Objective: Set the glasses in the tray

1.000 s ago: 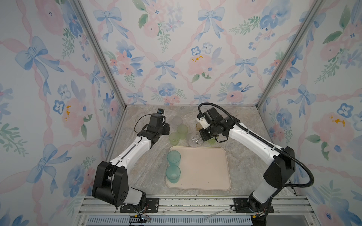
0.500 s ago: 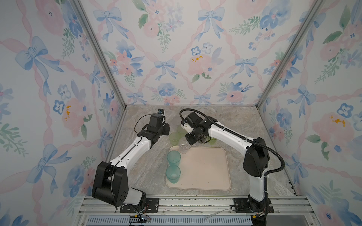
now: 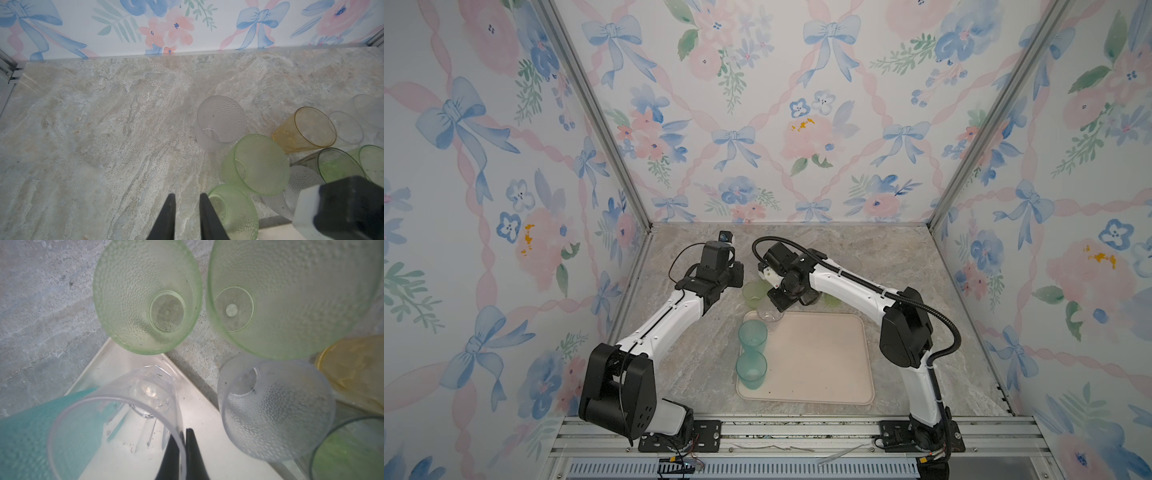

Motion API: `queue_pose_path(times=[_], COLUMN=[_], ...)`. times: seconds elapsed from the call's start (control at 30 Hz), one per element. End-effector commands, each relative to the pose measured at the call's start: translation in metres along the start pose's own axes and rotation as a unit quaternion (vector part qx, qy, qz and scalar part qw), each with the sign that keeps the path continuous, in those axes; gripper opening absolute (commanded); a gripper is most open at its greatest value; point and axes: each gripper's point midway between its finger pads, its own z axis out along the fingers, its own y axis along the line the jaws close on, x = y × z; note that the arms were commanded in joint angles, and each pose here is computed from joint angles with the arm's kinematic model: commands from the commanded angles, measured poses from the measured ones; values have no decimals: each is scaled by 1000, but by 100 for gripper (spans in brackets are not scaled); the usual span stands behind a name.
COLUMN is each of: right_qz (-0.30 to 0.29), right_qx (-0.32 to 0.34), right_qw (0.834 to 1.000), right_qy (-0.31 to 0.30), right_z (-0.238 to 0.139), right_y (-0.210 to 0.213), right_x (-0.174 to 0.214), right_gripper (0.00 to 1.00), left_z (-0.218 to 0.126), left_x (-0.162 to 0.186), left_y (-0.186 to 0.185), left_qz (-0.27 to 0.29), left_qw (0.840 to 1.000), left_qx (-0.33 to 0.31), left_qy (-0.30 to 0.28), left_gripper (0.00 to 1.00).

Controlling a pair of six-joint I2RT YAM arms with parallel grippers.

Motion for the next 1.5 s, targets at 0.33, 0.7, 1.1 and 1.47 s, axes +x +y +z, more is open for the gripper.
queue_pose_path(times=[0.33, 0.7, 1.1, 1.47], right_qz=[-21, -33, -42, -40], right_qx=[0, -1, 3, 4], right_qw=[1000, 999, 998, 999], right_qy=[19, 32, 41, 29], right_z=[9, 17, 18, 14], right_y=[14, 20, 22, 21], right_x=[-7, -8, -6, -12], right_gripper=[0, 0, 8, 27], left_z=[-9, -8, -8, -9], left_x=[-5, -3, -2, -1], left_y=[5, 5, 6, 7], left_qz=[7, 7, 6, 5], left_qw=[1000, 1000, 1000, 1000], left_qx=[-1, -1, 0, -2], left_qy=[-9, -6, -5, -5], left_gripper=[23, 24, 24, 28])
